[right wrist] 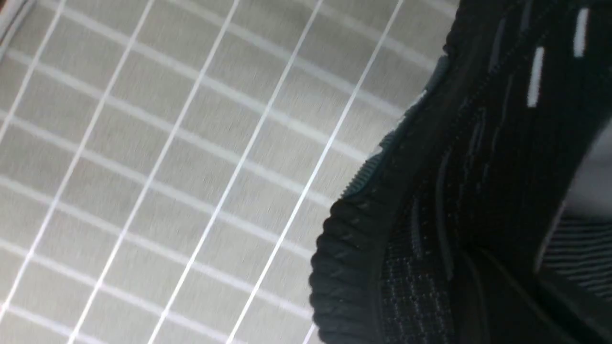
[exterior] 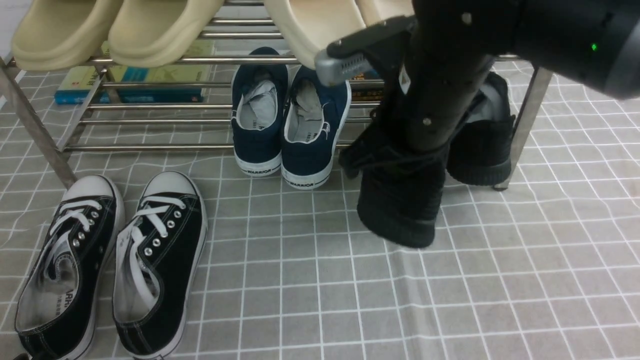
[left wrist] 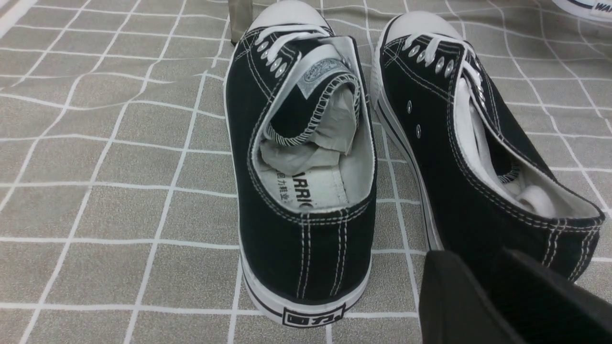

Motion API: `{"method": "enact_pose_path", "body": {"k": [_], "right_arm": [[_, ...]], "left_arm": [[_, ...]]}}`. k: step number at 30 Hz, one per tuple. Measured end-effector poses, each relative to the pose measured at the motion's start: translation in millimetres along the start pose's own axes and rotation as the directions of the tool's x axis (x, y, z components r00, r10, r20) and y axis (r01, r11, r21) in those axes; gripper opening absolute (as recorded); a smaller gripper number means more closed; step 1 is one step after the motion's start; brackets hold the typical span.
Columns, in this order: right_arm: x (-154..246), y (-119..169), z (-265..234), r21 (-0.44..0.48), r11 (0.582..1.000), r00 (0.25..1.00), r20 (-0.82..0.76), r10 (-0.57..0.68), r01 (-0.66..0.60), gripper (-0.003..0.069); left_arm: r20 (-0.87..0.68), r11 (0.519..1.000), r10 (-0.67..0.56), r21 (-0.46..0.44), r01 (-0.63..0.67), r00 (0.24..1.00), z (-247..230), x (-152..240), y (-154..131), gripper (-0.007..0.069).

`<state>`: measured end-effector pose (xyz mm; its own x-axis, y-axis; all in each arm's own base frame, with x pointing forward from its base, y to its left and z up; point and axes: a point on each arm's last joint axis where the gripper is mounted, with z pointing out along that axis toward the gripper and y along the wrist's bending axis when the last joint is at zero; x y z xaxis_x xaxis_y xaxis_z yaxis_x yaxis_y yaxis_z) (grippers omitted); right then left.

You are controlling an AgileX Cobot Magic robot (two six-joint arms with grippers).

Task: Take the shoes off the shelf with your hand from the grey coffee tablecloth.

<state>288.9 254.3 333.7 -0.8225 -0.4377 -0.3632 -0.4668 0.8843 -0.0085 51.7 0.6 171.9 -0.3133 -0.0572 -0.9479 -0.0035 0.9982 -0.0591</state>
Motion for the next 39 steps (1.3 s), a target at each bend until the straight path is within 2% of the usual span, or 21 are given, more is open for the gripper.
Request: {"method": "enact_pose_path", "body": {"k": [7, 11, 16, 21, 23, 24, 25, 26, 32, 36, 39], "right_arm": [[32.6, 15.4, 25.5, 0.016, 1.0, 0.992, -0.125, -0.009, 0.011, 0.0004], [46.9, 17.7, 54.0, 0.019, 0.999, 0.983, -0.177, 0.039, -0.037, 0.0006], [56.7, 22.5, 92.3, 0.009, 0.997, 0.974, -0.217, 0.072, -0.071, 0.0015], [58.2, 24.8, 103.0, 0.003, 0.997, 0.969, -0.236, 0.078, -0.08, 0.0048], [58.5, 26.2, 102.1, -0.01, 0.996, 0.967, -0.241, 0.087, -0.093, 0.0083], [58.8, 26.9, 101.2, -0.018, 0.995, 0.966, -0.244, 0.09, -0.098, 0.0124], [58.8, 26.8, 100.8, -0.018, 0.995, 0.966, -0.244, 0.09, -0.097, 0.0129], [59.6, 26.9, 97.1, -0.024, 0.994, 0.964, -0.249, 0.093, -0.102, 0.0181], [50.2, 24.3, 67.3, -0.01, 0.996, 0.966, -0.243, 0.086, -0.091, 0.0373], [26.9, 20.6, 37.9, 0.017, 0.998, 0.99, -0.128, 0.066, -0.065, 0.0465], [8.4, 15.4, 17.0, 0.06, 0.997, 0.999, -0.015, 0.046, -0.045, 0.0503]], "left_arm": [[0.0, 1.0, 0.0, 0.0, 0.0, 1.0, 0.0, 0.0, 0.0, 0.016], [0.0, 1.0, 0.001, -0.001, -0.001, 1.0, 0.0, 0.0, 0.1, 0.016], [0.0, 1.0, 0.002, -0.001, -0.002, 1.0, 0.0, 0.0, 0.1, 0.016], [0.0, 1.0, 0.003, -0.001, -0.003, 1.0, 0.0, 0.0, 0.1, 0.016], [0.0, 1.0, 0.003, -0.001, -0.003, 1.0, 0.0, 0.0, 0.1, 0.016], [0.0, 1.0, 0.003, -0.001, -0.003, 1.0, 0.0, 0.0, 0.1, 0.016], [0.0, 1.0, 0.003, -0.001, -0.003, 1.0, 0.0, 0.0, 0.1, 0.016], [0.0, 1.0, 0.003, -0.001, -0.003, 1.0, 0.0, 0.0, 0.1, 0.016], [0.0, 1.0, 0.003, -0.001, -0.003, 1.0, 0.0, 0.0, 0.1, 0.016], [0.0, 1.0, 0.003, -0.001, -0.003, 1.0, 0.0, 0.0, 0.1, 0.016], [0.0, 1.0, 0.003, -0.001, -0.003, 1.0, 0.0, 0.0, 0.1, 0.016]]}}
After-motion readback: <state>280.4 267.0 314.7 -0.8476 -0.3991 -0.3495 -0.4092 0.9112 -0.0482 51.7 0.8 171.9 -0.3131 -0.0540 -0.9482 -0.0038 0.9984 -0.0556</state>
